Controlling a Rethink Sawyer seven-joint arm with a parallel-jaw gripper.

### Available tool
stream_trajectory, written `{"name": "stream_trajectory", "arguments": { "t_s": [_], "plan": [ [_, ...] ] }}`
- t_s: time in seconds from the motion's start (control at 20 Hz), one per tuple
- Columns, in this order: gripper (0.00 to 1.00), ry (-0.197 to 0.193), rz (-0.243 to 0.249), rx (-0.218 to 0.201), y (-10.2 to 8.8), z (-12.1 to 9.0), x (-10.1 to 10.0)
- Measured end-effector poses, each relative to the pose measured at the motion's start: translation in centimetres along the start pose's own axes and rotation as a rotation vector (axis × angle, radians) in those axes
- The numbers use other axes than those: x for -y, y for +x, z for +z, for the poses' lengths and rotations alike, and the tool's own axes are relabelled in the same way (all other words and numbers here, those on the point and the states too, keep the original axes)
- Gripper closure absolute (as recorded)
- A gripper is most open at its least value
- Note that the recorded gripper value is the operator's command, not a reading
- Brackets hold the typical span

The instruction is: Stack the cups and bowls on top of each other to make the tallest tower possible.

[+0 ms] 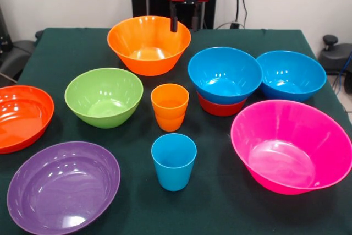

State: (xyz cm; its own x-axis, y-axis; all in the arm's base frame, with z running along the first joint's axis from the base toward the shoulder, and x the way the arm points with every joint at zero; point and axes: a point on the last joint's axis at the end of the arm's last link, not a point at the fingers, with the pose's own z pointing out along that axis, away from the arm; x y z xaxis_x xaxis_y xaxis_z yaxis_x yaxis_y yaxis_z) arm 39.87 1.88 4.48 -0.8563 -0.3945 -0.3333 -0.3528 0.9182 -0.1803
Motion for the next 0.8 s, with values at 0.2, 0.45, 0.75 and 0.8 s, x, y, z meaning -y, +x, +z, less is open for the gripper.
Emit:
{"name": "stream_trajectory", "arguments": {
  "t_s": [0.2, 0.45, 0.75, 0.8],
  "plan": [
    [0.00, -0.005, 0.001, -0.015, 0.2, 0.2, -0.9],
    [0.00, -0.007, 0.003, -0.037, 0.9, 0.6, -1.9],
    [0.00, -0.007, 0.009, -0.047, 2.2, 1.1, -2.1],
    [0.00, -0.007, 0.010, -0.050, 2.4, 1.2, -2.2]
  ]
}}
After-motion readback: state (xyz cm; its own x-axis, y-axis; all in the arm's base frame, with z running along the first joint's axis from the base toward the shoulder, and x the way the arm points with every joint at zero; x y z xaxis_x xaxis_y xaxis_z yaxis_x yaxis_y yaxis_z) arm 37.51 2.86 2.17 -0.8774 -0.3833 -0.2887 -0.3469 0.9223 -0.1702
